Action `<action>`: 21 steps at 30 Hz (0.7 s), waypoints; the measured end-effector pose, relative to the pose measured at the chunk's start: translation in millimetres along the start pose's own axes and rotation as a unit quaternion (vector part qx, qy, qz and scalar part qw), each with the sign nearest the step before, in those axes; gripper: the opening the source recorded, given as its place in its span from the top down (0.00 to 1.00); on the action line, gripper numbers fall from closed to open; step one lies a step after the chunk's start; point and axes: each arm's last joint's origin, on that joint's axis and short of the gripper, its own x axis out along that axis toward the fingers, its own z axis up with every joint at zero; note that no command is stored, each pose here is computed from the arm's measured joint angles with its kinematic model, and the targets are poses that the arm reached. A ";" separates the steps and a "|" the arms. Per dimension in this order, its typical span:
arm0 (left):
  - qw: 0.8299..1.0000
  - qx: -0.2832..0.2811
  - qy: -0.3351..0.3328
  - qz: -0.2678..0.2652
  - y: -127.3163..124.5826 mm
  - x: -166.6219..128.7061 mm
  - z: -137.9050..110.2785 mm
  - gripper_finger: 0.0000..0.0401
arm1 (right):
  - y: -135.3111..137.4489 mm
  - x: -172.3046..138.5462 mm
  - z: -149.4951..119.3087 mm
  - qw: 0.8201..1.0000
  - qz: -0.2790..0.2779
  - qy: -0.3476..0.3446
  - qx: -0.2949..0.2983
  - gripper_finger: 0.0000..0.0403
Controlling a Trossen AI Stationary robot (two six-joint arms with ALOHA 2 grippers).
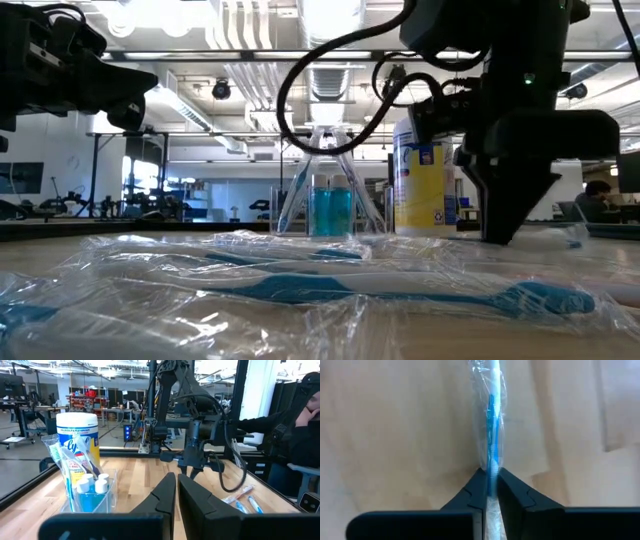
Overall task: Pick & Place toothbrushing station
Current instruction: Put the blue toothbrush into the transparent organizer
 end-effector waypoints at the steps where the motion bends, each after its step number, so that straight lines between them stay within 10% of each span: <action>1: 1.000 0.000 0.000 0.000 0.0 0.0 0.0 0.94 | -2.1 -3.8 -0.1 1.000 -0.002 -0.007 -0.004 0.94; 8: 1.000 0.002 0.000 0.001 0.1 0.0 0.1 0.94 | -14.9 -56.6 1.3 0.983 0.037 -0.170 -0.053 0.95; 21: 1.000 -0.002 0.002 0.002 0.3 0.3 -0.4 0.94 | -69.1 -120.7 -57.8 0.863 0.140 -0.475 -0.100 0.95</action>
